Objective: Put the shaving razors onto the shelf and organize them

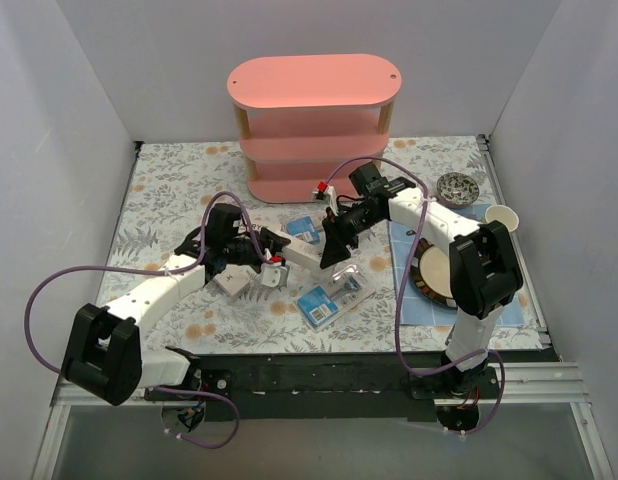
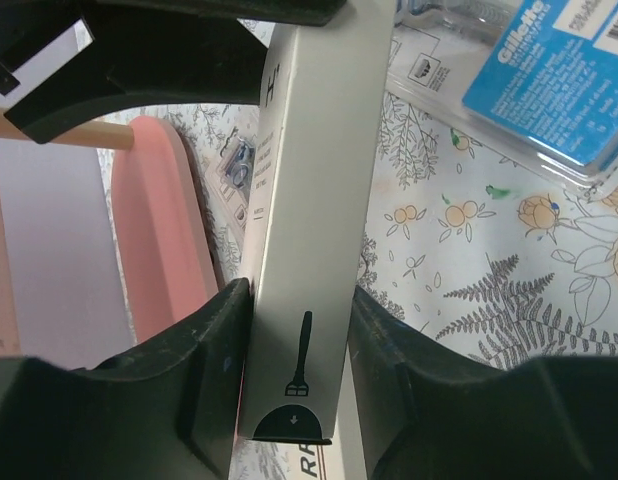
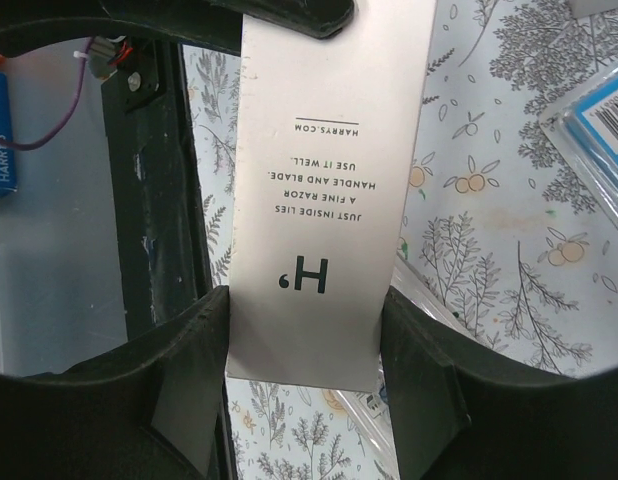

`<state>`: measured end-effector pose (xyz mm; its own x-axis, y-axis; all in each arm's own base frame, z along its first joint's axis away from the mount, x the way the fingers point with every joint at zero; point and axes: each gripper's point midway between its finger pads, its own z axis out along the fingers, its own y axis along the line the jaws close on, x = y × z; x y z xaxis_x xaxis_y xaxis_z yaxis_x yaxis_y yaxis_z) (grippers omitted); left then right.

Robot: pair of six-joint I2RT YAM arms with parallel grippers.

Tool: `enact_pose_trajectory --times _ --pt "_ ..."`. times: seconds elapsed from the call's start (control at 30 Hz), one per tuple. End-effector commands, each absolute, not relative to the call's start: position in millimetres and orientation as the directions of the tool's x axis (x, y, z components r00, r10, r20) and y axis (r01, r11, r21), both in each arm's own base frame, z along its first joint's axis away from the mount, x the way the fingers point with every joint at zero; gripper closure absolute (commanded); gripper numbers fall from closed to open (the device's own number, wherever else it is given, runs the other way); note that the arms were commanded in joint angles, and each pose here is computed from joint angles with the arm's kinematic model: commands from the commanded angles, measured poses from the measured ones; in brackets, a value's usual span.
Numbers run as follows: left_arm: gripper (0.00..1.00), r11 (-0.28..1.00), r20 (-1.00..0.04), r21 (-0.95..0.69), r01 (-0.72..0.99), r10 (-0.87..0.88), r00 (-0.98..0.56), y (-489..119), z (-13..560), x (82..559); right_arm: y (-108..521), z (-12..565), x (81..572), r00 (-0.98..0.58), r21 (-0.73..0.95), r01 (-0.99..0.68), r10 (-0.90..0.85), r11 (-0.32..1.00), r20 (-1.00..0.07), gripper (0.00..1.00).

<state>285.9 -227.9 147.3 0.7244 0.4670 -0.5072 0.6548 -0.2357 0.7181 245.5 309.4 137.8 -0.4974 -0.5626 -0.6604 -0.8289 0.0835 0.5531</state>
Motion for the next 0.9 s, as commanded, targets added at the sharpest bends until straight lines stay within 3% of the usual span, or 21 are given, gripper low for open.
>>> enact_pose_trajectory --times 0.0,0.17,0.33,0.87 --pt "0.68 -0.195 -0.577 0.657 0.729 0.492 0.651 -230.7 160.4 289.4 307.9 174.1 260.8 -0.398 0.421 -0.903 -0.529 0.084 -0.749 0.37" --pt "0.71 -0.166 -0.575 0.673 0.721 0.496 0.651 -227.2 155.5 283.3 294.8 184.9 277.5 -0.409 0.39 -0.909 -0.494 0.147 -0.767 0.34" --pt "0.85 -0.121 -0.52 0.758 0.641 0.48 0.707 -222.3 161.2 279.0 285.2 178.0 278.9 -0.467 0.434 -0.882 -0.467 0.185 -0.751 0.33" --pt "0.86 -0.049 -0.376 0.903 0.427 0.391 0.84 -231.2 203.6 279.8 302.1 176.3 275.9 -0.523 0.529 -0.84 -0.437 0.119 -0.732 0.24"
